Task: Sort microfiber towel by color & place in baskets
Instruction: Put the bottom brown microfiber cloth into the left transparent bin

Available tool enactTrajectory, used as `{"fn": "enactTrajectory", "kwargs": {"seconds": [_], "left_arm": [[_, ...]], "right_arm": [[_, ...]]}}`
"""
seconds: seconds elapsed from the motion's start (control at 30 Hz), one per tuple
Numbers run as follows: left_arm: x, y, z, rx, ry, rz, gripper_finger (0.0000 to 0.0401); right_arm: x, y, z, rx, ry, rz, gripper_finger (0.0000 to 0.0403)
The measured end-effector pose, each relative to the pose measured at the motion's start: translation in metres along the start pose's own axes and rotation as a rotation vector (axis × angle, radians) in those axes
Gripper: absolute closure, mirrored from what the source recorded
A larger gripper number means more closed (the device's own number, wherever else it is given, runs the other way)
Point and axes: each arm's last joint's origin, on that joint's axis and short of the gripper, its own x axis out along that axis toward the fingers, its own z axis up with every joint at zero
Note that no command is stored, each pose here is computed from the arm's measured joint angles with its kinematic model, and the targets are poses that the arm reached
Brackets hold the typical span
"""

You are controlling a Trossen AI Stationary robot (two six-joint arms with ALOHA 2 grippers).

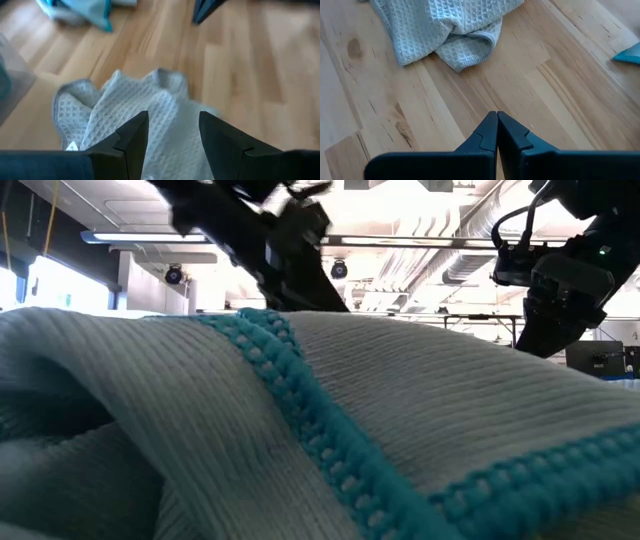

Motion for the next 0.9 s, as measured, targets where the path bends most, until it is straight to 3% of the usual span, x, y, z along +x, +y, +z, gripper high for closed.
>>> {"fn": "enactTrajectory", "kwargs": {"seconds": [0.47,0.9], "left_arm": [[0.066,0.019,0.017,0.08,0.304,0.082,0.0239],[0.108,0.025,-0.017,0.09,0.439,0.087,0.0254]], "right_arm": [[0.0,0.0,0.001,-0.007,-0.02,-0.015,0.0403],[0.0,0.0,0.001,-0.006,-0.027,-0.02,0.0403]]}}
